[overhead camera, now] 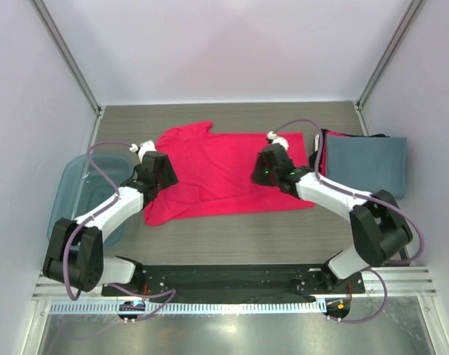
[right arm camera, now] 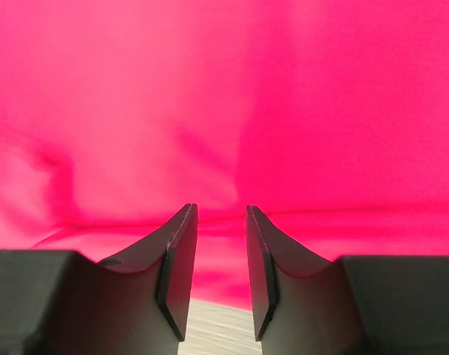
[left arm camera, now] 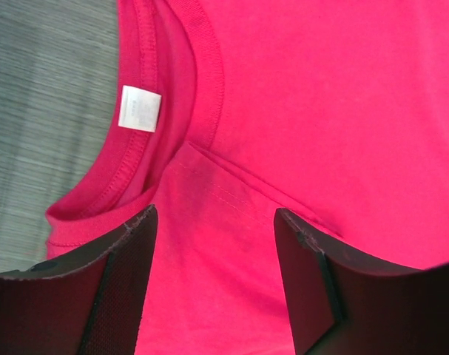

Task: Fold and stack the t-shirts
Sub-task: Fold the tshirt

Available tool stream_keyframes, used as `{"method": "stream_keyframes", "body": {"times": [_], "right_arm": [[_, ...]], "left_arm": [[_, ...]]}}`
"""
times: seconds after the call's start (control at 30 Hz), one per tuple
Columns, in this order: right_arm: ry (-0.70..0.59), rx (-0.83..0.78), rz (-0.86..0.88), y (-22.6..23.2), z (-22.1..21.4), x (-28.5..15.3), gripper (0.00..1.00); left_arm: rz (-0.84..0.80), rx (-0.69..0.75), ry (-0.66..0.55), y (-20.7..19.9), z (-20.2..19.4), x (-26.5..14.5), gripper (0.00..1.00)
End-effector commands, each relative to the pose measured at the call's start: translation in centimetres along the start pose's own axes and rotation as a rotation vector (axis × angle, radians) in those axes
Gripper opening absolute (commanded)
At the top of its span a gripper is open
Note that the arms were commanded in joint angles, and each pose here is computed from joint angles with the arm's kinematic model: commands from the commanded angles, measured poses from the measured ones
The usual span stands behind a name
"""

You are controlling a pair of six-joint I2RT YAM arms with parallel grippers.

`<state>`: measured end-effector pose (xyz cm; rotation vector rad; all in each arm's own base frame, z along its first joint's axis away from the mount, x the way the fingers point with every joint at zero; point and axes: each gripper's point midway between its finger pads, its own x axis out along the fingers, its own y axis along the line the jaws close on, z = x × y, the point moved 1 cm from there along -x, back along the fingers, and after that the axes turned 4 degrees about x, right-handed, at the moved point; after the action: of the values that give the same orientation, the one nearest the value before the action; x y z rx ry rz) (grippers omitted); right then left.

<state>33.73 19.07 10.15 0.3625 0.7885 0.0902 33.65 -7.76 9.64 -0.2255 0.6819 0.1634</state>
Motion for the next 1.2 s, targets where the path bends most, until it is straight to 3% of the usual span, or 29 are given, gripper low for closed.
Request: {"method": "stream_keyframes", "body": {"times": [0.0, 0.17, 0.47, 0.93, 1.03, 1.17], "right_arm": [[0.027, 0.013, 0.260, 8.1, -0.1, 0.8, 0.38], [0.086, 0.049, 0.406, 14.0, -1.8, 2.4, 0.36], [0.208, 0.060, 0.521, 19.4, -5.5, 5.3, 0.37], [0.293, 0.065, 0.529, 20.5, -9.4, 7.5, 0.38], [0.300, 0.070, 0.538, 20.7, -9.7, 7.8, 0.26], [0.297, 0.059, 0.546, 21.2, -9.4, 7.8, 0.23]], "left_arm": [[0.022, 0.019, -0.018, 0.1, 1.4, 0.6, 0.65], [0.056, -0.037, 0.020, 1.3, 1.2, 2.2, 0.63], [0.020, -0.069, 0.052, 1.4, 1.1, 3.8, 0.59], [0.029, -0.043, 0.103, 1.3, 0.3, 5.6, 0.48], [0.033, -0.038, 0.109, 1.4, 0.1, 5.7, 0.46], [0.044, -0.035, 0.103, 1.6, 0.2, 5.9, 0.45]]}}
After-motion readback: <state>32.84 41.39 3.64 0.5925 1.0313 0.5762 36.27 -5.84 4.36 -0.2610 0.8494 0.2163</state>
